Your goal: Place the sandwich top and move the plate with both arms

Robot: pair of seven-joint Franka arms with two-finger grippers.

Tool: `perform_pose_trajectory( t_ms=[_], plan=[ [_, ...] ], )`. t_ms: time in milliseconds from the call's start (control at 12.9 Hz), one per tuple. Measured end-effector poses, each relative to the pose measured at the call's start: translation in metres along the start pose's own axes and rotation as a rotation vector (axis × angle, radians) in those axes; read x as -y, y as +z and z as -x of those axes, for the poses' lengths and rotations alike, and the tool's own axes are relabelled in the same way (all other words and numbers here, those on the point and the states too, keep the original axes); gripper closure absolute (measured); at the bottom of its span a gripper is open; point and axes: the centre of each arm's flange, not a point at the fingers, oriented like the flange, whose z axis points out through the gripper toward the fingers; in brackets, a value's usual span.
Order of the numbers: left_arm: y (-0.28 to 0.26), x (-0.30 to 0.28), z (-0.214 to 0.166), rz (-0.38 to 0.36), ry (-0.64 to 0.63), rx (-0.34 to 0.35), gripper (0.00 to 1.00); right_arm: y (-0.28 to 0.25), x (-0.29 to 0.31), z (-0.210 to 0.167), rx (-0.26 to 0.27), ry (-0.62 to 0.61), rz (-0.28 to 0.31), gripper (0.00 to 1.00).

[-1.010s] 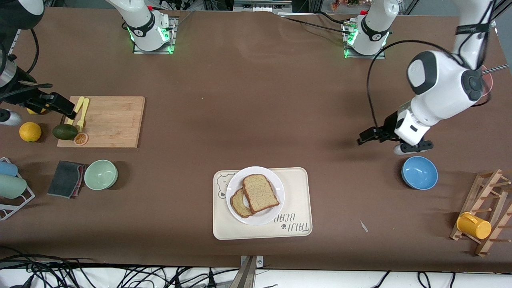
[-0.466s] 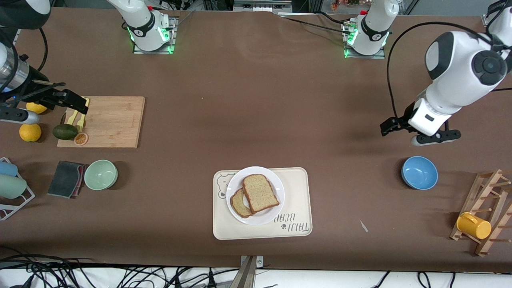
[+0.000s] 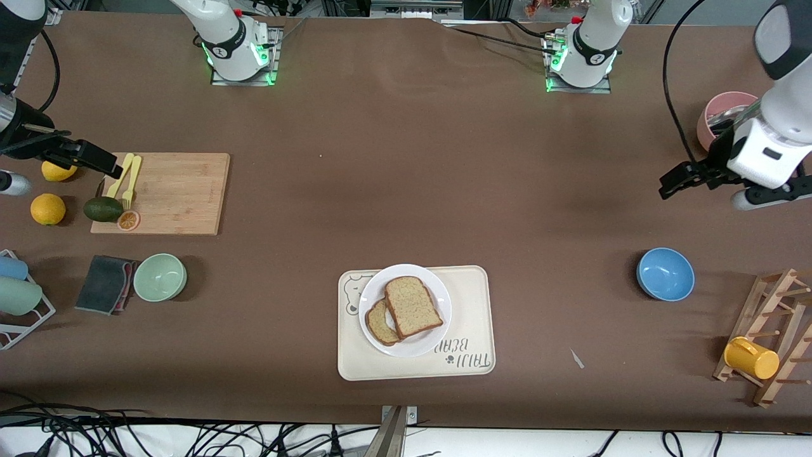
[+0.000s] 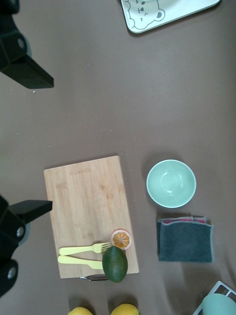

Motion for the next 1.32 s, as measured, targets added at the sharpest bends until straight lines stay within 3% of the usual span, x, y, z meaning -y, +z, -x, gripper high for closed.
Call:
perform_pose_trajectory(
  t_ms=[388, 699, 1321],
  plan=[
    [-0.032, 0.005, 0.010, -0.021, -0.004, 0.083, 0.00, 0.000, 0.005, 0.002, 0.009, -0.008, -0.002, 0.00],
    [-0.056, 0.010, 0.013, -0.020, -0.012, 0.079, 0.00, 0.000, 0.006, 0.002, 0.010, -0.011, -0.002, 0.00],
    [-0.057, 0.009, 0.013, -0.020, -0.010, 0.080, 0.00, -0.004, 0.006, 0.003, 0.001, -0.042, 0.005, 0.00]
  ],
)
